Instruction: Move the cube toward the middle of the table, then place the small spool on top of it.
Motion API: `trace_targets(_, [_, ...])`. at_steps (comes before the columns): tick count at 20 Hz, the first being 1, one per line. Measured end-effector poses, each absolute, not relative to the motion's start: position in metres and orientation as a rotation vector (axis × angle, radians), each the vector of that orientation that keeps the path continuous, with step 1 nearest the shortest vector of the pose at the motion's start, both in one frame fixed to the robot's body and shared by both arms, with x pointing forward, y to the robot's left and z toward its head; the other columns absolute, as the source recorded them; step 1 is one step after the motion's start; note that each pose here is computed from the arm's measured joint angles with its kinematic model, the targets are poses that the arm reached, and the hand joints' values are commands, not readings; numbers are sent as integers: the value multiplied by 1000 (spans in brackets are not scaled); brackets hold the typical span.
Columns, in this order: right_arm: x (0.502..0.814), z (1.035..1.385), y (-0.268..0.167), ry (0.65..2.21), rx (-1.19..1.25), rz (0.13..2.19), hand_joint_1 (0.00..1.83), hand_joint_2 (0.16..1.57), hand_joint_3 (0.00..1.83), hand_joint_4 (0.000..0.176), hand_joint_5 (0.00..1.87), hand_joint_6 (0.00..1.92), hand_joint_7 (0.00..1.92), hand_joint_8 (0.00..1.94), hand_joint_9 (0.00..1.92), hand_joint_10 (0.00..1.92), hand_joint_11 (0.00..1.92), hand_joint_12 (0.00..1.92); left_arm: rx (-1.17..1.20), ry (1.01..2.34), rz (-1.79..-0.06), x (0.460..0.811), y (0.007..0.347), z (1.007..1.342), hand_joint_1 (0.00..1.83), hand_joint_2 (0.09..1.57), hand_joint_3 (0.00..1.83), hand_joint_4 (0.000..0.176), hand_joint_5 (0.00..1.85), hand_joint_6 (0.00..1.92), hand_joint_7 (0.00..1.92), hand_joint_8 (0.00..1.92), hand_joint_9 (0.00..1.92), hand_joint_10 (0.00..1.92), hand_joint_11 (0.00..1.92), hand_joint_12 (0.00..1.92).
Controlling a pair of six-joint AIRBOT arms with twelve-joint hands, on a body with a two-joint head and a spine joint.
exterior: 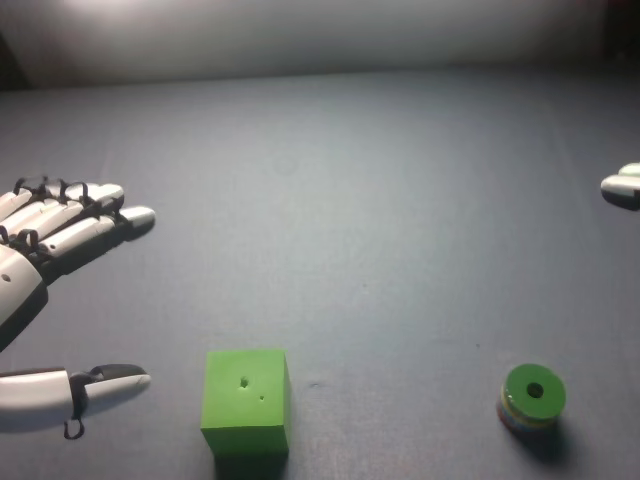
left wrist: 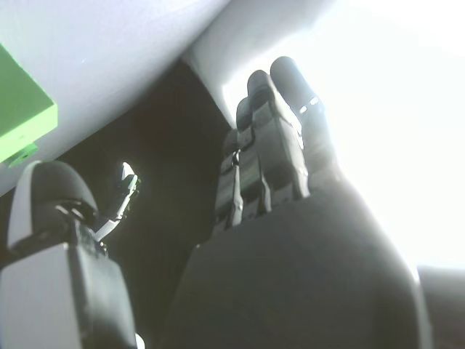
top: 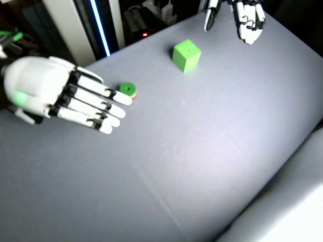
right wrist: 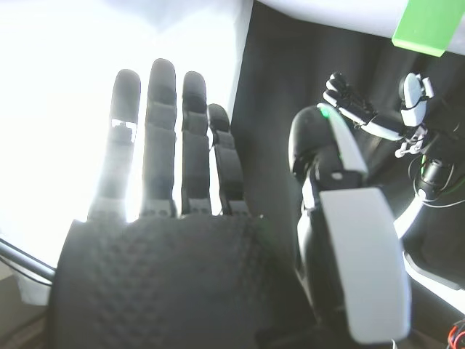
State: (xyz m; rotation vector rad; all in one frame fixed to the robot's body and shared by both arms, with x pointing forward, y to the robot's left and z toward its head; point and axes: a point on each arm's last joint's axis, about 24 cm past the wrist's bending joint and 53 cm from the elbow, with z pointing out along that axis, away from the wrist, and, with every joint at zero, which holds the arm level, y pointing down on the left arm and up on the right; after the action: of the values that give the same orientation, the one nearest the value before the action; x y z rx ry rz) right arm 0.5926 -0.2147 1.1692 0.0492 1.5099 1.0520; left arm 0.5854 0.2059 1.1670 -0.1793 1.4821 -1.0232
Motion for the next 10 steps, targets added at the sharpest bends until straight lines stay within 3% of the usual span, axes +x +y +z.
trace_targets(3, [593,1169,-215,1510,49,1052,673,1298,0,0,363,2,312,2,332,2,197,501,-178,1485,-1033,585,204,1167,596,958,3,64,301,0,168,1,154,6,0,558])
trace_targets(4, [593,1169,-215,1510,49,1052,693,1299,0,0,365,2,315,2,335,2,206,499,-174,1489,-1049,583,202,1167,554,953,1,109,269,0,145,0,134,0,0,539])
trace_targets(6, [592,1168,-214,1511,52,1056,698,1300,0,0,369,3,318,3,334,1,204,494,-144,1510,-1087,579,191,1165,587,921,0,160,266,0,144,1,149,6,0,600])
trace_targets(7, [592,1167,-212,1513,47,1059,687,1301,1,0,368,2,316,1,331,0,203,490,-125,1514,-1098,577,187,1165,579,913,0,173,252,0,147,2,159,9,0,599])
trace_targets(9, [592,1167,-212,1513,48,1058,675,1297,0,0,368,2,316,2,341,3,220,490,-109,1527,-1130,575,178,1166,585,874,0,176,234,1,142,3,156,4,0,275])
trace_targets(10, [592,1167,-213,1512,49,1058,699,1295,0,0,376,4,325,4,349,5,228,492,-98,1527,-1159,573,172,1168,596,864,0,176,235,1,132,0,155,2,0,243])
